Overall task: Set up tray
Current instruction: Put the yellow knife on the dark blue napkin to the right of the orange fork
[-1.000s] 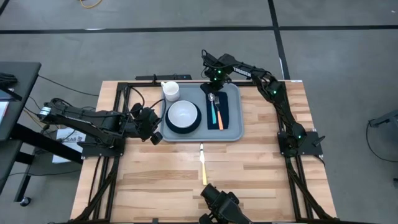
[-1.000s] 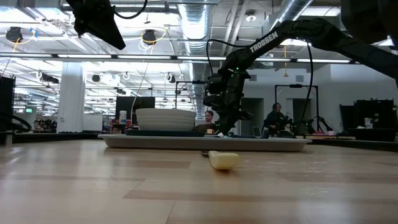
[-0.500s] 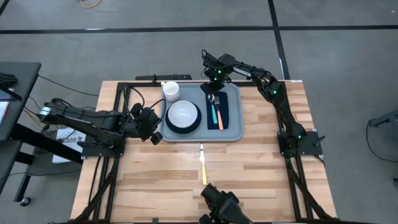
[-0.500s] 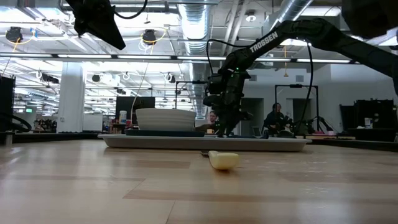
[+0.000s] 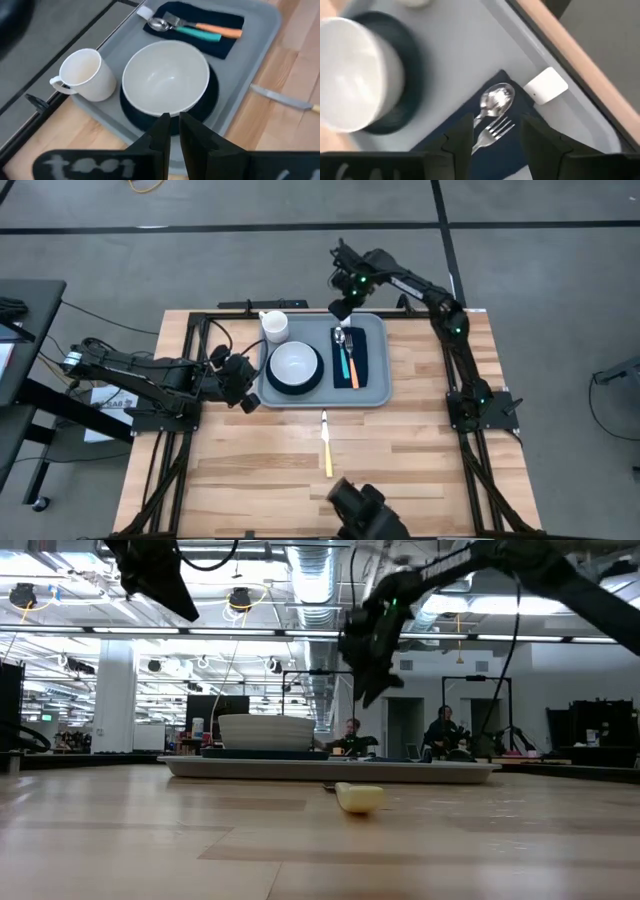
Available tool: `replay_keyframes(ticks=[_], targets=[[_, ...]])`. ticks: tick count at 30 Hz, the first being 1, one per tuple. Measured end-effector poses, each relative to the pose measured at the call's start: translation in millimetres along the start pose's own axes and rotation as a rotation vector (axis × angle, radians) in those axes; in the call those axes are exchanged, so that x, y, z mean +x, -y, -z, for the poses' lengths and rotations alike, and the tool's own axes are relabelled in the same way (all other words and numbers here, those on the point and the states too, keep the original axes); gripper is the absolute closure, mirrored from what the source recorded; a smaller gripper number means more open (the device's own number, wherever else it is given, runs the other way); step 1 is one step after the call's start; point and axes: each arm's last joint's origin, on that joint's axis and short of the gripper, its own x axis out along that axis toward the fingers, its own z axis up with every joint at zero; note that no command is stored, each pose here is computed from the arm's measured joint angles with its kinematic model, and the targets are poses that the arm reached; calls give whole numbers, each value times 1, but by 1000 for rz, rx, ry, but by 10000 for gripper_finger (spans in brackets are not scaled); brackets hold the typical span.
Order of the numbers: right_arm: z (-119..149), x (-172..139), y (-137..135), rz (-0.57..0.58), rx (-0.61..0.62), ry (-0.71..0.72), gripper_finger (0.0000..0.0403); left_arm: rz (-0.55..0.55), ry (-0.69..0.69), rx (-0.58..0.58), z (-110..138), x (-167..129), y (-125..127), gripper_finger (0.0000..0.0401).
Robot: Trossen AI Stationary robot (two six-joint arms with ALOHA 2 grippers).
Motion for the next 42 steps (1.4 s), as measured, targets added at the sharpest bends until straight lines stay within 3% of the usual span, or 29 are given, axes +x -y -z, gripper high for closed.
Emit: replay_keyframes(ticks=[6, 11, 13, 23, 30, 42], targets=[[13, -39, -44, -2, -20, 31, 259, -5, -55, 39, 5, 0, -2, 372], [32, -41, -98, 130, -29, -36, 268, 66, -99, 67, 7, -2, -2, 372], [39, -37, -120, 175, -19, -45, 270, 108, -107, 85, 7, -4, -3, 372], [84, 2, -221, 135, 95, -103, 270, 341, -81, 91, 11, -36, -25, 372], [112, 54, -259, 55, 229, -64, 269, 564, -96, 13, 26, -69, -56, 372], [162, 79, -308, 75, 398, -32, 268, 704, 120, -21, 53, -109, -107, 372]])
